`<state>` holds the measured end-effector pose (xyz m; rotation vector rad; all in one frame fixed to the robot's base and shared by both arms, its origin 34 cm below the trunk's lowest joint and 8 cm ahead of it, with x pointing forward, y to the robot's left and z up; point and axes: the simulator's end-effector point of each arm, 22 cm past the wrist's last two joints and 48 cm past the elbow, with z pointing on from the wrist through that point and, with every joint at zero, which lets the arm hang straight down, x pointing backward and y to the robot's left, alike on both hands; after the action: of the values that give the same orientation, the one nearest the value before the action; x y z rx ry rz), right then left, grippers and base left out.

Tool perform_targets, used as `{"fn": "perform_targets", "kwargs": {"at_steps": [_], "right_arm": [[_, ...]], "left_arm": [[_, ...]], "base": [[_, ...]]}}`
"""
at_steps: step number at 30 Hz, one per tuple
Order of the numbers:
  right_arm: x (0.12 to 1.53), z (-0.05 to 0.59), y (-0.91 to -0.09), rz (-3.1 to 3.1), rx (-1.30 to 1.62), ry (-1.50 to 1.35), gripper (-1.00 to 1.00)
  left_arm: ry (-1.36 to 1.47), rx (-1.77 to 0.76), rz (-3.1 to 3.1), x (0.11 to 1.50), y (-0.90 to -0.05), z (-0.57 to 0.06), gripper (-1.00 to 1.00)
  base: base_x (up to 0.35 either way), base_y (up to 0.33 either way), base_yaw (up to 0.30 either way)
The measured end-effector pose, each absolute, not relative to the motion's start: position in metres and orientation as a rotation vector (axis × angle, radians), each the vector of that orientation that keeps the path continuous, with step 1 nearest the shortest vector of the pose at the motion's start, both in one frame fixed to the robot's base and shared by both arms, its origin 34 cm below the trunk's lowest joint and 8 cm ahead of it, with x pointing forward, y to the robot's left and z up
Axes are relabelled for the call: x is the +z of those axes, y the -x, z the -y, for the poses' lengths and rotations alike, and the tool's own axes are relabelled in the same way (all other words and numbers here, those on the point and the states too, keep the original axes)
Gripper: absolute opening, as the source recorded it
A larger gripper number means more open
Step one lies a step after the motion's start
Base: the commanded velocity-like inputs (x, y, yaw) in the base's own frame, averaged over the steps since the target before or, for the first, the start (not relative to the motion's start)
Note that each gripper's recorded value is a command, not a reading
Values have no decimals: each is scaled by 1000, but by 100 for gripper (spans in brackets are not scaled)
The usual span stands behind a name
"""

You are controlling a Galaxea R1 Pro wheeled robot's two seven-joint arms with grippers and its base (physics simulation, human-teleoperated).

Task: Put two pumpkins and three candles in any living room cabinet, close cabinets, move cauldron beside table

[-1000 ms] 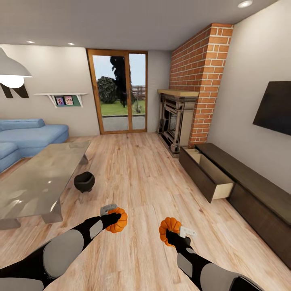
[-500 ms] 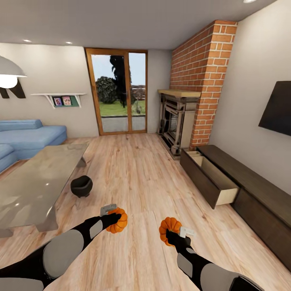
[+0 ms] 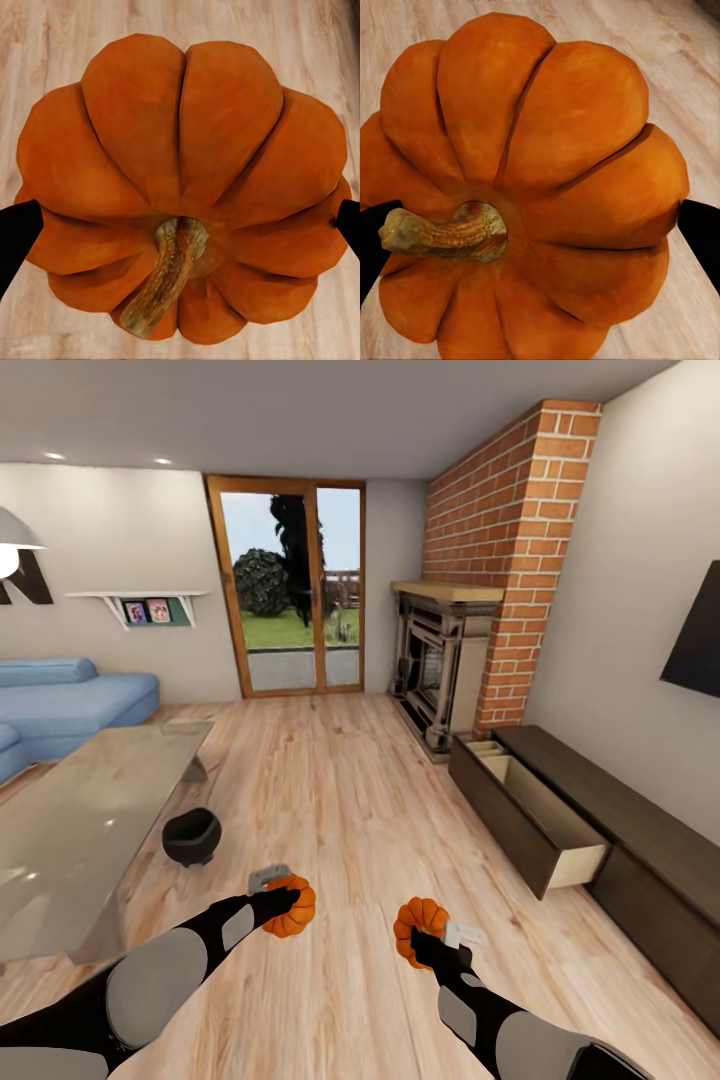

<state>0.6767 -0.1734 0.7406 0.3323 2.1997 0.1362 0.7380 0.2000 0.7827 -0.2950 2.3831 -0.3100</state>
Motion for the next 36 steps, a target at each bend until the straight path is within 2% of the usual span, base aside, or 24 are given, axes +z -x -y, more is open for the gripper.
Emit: {"fn": "perform_targets", "kwargs": {"at_steps": [36], "right_arm": [[741, 172, -677, -2200, 138, -333, -100]], "left_arm": [[295, -314, -2384, 783, -738, -198, -100]], "base": [[331, 114, 0]]}}
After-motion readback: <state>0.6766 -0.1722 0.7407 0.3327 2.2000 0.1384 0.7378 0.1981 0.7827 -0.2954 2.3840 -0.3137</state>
